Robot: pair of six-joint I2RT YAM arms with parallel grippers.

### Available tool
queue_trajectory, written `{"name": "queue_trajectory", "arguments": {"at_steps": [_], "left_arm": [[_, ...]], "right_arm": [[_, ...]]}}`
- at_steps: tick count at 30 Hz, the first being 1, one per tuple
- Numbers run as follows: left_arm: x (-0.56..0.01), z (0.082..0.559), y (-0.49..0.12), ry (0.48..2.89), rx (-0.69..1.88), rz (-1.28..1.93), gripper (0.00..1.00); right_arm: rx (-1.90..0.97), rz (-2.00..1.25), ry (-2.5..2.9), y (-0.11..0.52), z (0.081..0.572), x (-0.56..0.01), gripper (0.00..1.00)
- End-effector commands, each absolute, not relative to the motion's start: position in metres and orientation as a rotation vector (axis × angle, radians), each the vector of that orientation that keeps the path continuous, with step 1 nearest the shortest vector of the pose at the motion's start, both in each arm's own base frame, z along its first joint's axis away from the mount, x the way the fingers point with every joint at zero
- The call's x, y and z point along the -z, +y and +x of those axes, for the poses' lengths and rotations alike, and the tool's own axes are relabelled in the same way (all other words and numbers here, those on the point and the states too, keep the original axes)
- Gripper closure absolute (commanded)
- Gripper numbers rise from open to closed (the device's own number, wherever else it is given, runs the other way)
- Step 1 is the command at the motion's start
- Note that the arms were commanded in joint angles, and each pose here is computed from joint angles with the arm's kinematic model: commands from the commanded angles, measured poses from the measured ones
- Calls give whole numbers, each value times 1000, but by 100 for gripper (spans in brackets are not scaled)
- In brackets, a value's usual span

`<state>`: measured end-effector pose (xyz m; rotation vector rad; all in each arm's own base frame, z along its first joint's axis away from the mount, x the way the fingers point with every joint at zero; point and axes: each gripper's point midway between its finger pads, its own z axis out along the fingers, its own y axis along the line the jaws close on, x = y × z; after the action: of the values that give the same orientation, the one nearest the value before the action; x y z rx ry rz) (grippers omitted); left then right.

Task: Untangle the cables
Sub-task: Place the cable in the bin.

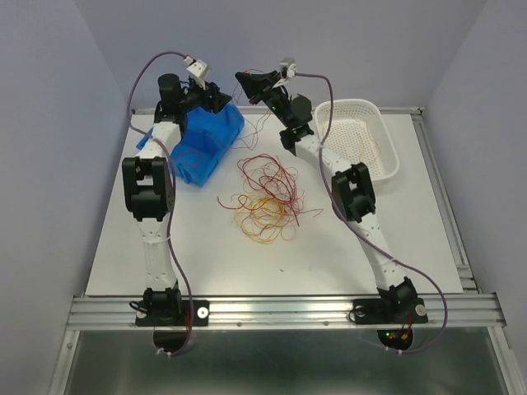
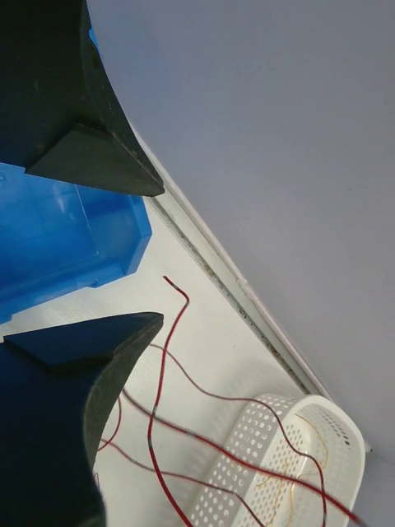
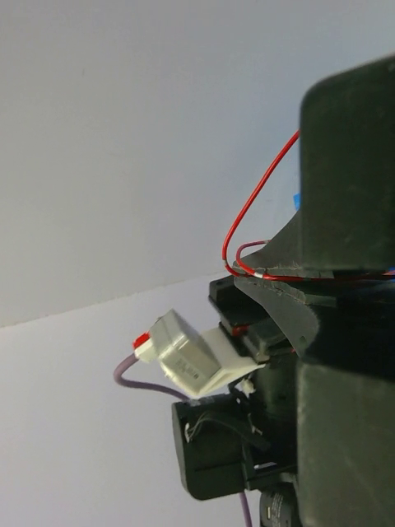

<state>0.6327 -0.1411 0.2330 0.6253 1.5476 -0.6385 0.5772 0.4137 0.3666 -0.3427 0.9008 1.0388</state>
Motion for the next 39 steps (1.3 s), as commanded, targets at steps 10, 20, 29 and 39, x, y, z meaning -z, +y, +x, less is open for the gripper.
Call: {"name": "queue_trajectory", "arguments": {"at_steps": [10, 20, 29, 39], "left_arm": [[-331, 562, -122, 1178, 685, 890, 22], [-344, 532, -158, 1053, 885, 1036, 20], [-337, 526, -199, 1033, 990, 1085, 19], [-346, 536, -209, 1031, 1026, 1059, 78]], "right_arm": [[-1053, -330, 825, 404, 561, -400, 99], [-1139, -396, 827, 408, 532, -420, 99], [-1157, -416, 816, 407, 523, -429, 99], [-1162, -425, 816, 410, 520, -429, 99]]}}
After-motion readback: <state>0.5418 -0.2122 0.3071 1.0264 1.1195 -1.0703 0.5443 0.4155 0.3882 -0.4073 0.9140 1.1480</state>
